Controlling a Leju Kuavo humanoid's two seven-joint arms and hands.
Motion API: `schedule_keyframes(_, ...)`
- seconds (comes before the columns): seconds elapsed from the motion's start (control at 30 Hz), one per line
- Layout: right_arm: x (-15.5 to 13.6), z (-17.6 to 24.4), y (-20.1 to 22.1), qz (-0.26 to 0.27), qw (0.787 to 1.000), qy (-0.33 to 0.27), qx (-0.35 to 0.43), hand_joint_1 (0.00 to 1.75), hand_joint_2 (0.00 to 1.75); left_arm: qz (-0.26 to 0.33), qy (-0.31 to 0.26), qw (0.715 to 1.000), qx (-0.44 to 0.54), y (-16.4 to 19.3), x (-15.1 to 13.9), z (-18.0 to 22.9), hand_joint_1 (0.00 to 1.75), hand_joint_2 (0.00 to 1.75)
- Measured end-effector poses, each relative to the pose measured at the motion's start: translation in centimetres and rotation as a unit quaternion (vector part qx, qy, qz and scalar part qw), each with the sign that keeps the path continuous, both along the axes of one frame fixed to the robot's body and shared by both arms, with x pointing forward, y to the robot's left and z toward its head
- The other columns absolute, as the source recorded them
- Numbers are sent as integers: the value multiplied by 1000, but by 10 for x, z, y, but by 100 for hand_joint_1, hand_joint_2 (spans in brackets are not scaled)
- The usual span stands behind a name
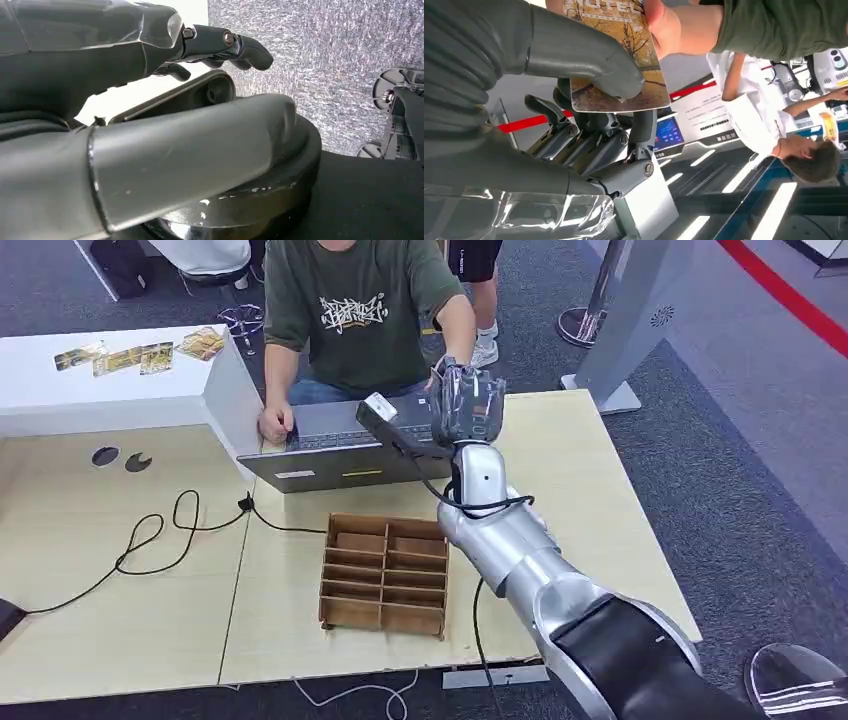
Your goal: Pass the card to the sensor for recognition and then transmit it.
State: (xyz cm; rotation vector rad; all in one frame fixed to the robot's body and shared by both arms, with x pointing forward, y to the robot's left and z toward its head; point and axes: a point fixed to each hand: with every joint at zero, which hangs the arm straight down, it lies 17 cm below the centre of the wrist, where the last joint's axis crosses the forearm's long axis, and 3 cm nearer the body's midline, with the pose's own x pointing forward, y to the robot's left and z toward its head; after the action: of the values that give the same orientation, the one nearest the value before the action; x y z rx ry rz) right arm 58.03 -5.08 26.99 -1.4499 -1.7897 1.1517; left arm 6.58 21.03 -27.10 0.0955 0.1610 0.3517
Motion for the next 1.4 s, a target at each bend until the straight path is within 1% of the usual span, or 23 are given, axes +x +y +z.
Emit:
schedule_keyframes(0.57, -1, -1, 3, 4, 1000, 2, -2, 175, 175, 1, 1, 1000, 0, 0, 0, 0, 0, 0)
schedule_keyframes(0.6, -1, -1, 3, 4, 1000, 2, -2, 93, 175, 1, 0, 1000, 0, 0, 0, 0, 0, 0)
schedule_keyframes(0.63, -1, -1, 3, 4, 1000, 2, -2, 0, 175, 1, 1, 1000, 0, 0, 0, 0, 0, 0)
schedule_keyframes(1.4, -1, -19, 4, 1, 1000, 26, -5, 0, 175, 3, 1, 1000, 0, 0, 0, 0, 0, 0)
